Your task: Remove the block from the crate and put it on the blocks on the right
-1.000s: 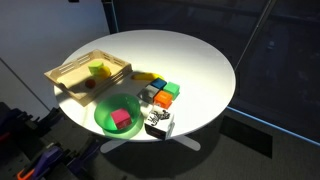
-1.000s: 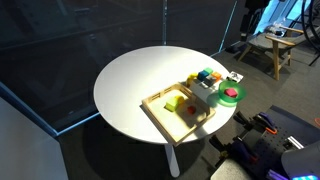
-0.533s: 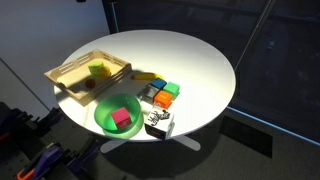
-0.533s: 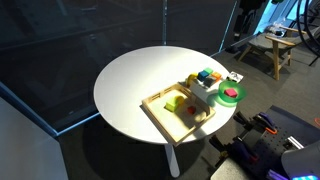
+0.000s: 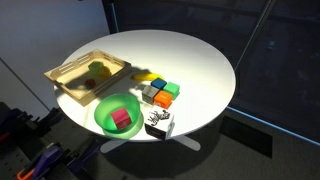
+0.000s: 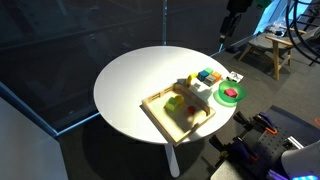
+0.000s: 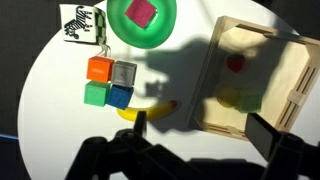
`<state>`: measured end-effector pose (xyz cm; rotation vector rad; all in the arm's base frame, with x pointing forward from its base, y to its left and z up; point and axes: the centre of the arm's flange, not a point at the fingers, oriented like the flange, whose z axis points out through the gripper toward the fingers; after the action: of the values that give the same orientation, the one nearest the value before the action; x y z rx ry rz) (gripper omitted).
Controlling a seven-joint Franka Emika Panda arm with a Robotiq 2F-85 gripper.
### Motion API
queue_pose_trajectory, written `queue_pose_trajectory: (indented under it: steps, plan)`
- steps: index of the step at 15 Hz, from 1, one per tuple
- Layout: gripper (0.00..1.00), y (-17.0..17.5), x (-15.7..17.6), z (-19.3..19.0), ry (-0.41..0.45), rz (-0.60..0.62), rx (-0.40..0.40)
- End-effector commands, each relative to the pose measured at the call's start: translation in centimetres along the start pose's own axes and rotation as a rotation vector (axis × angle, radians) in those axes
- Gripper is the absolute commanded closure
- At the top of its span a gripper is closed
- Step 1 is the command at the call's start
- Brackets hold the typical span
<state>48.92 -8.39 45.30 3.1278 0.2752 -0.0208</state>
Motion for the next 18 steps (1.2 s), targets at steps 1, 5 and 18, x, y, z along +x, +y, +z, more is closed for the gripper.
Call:
queue_pose_trajectory:
  steps: [1,5,18]
  plan:
    - [0.00,-1.4,1.9,0.8,0.004,-0.071,0.046]
    - [0.00,-3.4,3.8,3.0,-0.030,-0.138,0.035]
    - [0.00,-7.6,7.9,8.8,-0.011,-0.215,-0.011]
